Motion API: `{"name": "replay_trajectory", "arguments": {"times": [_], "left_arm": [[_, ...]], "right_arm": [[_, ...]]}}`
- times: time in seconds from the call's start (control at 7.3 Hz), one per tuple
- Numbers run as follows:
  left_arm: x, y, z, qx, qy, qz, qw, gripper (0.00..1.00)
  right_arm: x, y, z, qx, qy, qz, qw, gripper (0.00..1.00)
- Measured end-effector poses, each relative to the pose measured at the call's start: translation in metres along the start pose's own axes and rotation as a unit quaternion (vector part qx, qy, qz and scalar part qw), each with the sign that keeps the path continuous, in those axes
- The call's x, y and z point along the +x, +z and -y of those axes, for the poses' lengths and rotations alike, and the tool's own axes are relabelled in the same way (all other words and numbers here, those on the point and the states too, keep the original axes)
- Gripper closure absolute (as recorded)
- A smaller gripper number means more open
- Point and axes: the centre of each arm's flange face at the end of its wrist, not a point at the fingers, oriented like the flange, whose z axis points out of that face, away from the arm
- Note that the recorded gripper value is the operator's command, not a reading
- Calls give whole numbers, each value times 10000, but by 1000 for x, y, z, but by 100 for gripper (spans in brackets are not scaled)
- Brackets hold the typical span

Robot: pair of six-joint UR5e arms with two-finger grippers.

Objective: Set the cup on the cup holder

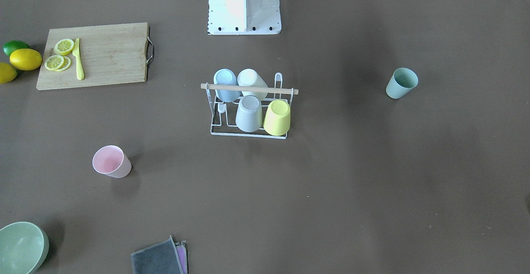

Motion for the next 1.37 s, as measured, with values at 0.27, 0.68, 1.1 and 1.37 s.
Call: {"name": "replay_trajectory", "arguments": {"times": [0.27, 0.68, 1.1, 1.37], "left_arm": [[0, 0, -1, -16, -23, -7, 10000, 2], [2, 0, 0, -20, 2, -49, 10000, 2], [2, -1, 9, -128, -58, -57, 9999, 2], [11, -17, 59, -218, -120, -167, 9996, 2]], "right_arm": [[0, 0, 0, 0, -1, 1, 10000, 0], [0, 0, 0, 3, -1, 1, 10000, 0], [-1, -1, 1, 6, -5, 3, 10000, 0], [-4, -4, 4, 46, -39, 1, 10000, 0]]}}
